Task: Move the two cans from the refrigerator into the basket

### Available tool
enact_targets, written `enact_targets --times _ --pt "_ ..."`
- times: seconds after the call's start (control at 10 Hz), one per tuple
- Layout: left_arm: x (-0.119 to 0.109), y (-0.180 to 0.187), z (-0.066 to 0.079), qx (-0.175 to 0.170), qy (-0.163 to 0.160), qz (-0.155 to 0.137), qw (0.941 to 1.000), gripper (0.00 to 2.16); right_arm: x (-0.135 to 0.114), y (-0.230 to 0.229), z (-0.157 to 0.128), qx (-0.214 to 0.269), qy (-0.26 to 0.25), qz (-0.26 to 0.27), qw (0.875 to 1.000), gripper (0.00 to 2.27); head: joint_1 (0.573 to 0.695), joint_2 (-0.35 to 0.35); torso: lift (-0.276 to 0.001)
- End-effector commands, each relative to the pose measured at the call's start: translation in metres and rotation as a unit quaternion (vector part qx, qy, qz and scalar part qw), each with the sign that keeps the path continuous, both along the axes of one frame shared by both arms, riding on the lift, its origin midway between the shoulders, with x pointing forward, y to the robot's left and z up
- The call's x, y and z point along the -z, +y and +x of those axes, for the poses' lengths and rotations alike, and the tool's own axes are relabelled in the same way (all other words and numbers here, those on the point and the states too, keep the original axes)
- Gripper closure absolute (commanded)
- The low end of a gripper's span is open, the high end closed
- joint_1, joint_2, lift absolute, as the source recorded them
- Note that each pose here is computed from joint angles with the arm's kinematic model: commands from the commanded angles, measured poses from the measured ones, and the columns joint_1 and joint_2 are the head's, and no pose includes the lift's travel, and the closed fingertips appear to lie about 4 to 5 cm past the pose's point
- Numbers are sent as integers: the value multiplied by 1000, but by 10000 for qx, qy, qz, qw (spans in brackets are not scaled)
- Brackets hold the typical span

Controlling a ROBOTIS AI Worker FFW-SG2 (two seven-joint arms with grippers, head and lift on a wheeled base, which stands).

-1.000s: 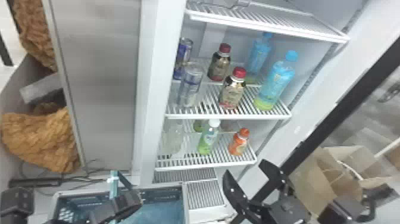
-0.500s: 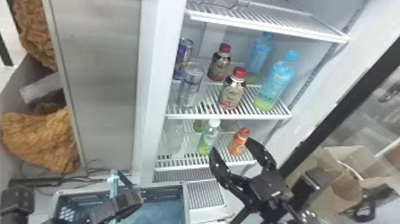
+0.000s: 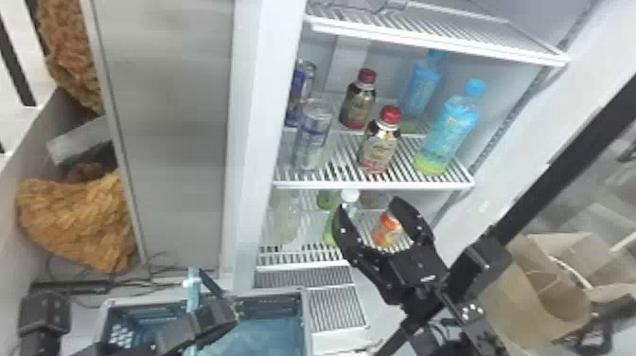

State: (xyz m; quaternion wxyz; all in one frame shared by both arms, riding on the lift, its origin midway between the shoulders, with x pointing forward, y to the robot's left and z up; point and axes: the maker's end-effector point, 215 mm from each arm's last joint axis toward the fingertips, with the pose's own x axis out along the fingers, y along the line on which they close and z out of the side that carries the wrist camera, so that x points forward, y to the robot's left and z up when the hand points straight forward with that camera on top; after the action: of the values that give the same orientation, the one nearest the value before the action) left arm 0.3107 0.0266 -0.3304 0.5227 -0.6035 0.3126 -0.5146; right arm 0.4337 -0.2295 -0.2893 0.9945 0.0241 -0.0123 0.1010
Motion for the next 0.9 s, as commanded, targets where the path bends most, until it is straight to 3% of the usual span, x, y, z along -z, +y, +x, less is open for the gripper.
enact_targets --times 0.0,0.8 --pt "-1 -1 1 4 -16 -1 10000 1191 -4 -2 14 49 -116 44 9999 117 695 -306 -31" --pt "3 -1 -3 15 42 5 10000 1191 -13 17 78 34 -336 177 9993 113 695 -259 -31"
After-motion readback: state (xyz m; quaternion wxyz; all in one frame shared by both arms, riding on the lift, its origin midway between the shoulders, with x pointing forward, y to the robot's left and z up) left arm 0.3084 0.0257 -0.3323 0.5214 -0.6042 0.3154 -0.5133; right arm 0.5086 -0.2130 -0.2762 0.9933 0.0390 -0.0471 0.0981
